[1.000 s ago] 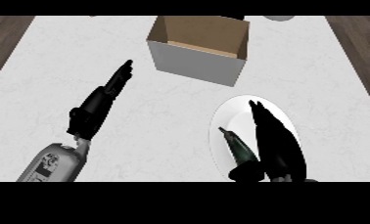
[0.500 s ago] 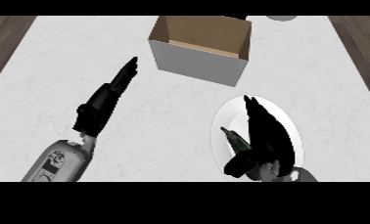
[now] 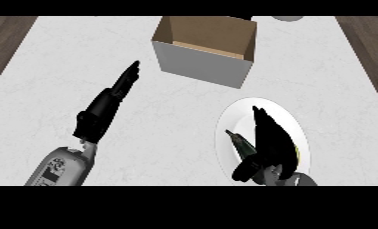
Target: Pick the eggplant from the plate and place it in the cardboard box
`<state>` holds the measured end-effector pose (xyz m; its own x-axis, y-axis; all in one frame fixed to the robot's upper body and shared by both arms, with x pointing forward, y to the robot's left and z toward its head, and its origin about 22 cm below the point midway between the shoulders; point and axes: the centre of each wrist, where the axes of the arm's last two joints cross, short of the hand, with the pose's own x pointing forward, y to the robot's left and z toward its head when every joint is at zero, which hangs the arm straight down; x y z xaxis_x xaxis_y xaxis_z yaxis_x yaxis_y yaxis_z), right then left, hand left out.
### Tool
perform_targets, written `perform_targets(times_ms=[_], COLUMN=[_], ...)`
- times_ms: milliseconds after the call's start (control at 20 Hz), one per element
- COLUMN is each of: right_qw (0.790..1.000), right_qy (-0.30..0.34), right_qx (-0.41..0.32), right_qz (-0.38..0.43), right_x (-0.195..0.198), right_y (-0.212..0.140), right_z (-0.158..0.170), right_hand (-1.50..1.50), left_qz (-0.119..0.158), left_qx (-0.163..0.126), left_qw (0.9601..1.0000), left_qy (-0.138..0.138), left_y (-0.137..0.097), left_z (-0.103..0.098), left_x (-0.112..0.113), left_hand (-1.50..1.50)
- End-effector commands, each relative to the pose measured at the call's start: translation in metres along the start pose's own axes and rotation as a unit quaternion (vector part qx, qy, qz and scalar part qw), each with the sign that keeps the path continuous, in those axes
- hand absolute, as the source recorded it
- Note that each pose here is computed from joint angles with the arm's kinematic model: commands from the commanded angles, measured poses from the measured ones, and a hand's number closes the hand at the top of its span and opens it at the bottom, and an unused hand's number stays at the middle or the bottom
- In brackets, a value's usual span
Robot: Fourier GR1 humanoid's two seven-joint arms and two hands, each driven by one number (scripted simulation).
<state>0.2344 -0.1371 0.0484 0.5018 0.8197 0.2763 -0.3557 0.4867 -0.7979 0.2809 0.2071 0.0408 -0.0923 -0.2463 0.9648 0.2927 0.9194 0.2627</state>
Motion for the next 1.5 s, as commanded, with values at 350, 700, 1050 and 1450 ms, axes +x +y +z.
perform_targets(times_ms=[350,700,1050,1450], right_qw=[0.997,0.996,0.994,0.989], right_qy=[0.070,0.076,0.088,0.112], right_qx=[0.014,0.041,0.059,0.053], right_qz=[0.020,0.038,0.039,0.076], right_x=[0.015,0.019,-0.010,-0.006], right_y=[0.009,0.035,0.058,0.060], right_z=[-0.008,-0.010,-0.023,-0.027], right_hand=[-1.50,-1.50,-1.50,-1.50], left_qz=[0.002,-0.001,0.000,0.005], left_qx=[0.005,0.001,0.000,-0.009], left_qw=[1.0000,1.0000,1.0000,0.9999], left_qy=[-0.002,0.004,0.004,0.000], left_y=[0.014,0.000,0.001,0.012], left_z=[-0.009,0.001,-0.004,0.012], left_x=[-0.001,-0.008,0.000,0.000], left_hand=[0.00,0.00,0.00,0.00])
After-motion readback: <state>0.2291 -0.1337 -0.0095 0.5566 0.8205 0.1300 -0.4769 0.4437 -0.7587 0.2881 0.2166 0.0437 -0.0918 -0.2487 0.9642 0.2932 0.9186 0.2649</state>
